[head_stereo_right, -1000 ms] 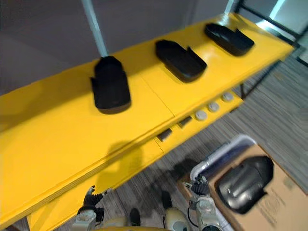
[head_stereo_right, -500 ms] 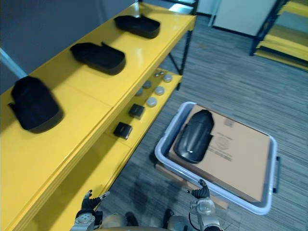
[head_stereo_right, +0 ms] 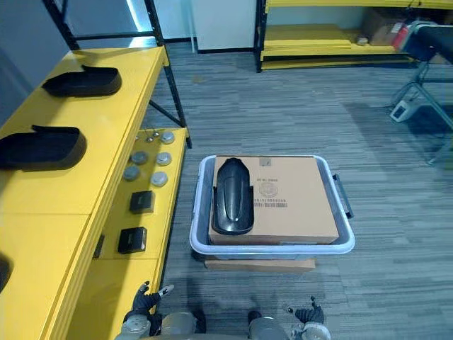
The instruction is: Walk over and take plastic housings, then place them on the shelf
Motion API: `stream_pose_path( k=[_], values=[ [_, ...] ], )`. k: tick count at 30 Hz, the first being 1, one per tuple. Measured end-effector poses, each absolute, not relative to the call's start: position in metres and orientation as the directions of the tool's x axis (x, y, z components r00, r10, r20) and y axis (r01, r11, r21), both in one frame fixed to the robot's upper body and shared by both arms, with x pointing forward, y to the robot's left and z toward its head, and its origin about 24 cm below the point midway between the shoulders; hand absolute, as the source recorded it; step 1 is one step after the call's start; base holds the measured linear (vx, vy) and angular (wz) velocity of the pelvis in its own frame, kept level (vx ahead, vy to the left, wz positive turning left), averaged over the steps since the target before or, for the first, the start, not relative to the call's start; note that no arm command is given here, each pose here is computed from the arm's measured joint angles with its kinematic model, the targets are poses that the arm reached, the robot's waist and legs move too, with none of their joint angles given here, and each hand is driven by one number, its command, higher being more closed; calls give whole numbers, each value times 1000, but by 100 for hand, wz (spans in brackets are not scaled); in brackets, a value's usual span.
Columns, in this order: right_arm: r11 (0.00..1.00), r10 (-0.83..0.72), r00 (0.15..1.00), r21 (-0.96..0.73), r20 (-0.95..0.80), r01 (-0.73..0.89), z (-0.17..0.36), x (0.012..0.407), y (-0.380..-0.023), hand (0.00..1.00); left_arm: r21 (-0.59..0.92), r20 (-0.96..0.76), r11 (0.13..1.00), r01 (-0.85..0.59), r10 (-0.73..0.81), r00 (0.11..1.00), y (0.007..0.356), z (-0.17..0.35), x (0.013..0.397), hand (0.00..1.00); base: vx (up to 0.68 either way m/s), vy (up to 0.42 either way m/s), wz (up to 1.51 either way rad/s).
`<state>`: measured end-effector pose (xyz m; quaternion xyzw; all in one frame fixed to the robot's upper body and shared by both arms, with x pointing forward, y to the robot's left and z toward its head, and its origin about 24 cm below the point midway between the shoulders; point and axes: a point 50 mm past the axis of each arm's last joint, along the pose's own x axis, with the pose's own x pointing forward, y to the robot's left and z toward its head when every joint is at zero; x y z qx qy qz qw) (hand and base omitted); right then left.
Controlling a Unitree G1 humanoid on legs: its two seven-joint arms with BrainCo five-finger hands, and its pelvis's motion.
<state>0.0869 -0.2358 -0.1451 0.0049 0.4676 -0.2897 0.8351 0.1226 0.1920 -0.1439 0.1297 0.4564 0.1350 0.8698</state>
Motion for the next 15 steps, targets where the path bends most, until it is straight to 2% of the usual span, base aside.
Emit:
stream_pose_path(
  k=[5,9,11,15],
  values=[
    [736,-613,441,-269,-655,621,-119,99,-264,0,366,-753,923,-118,368,545,199,-143,122,0,143,37,8],
    [622,-741,437,-276,-510,732,-88,103,-295,0,356,-769,927,-117,362,527,195,-146,114,0,85,-18,6],
    [555,-813,447,-266,-374,788,-57,103,-312,0,350,-782,929,-119,359,510,193,-148,106,0,88,-20,6],
    [501,-865,480,-207,-146,840,-5,111,-329,0,344,-791,930,-126,360,494,193,-150,99,0,95,-36,1]
  ],
)
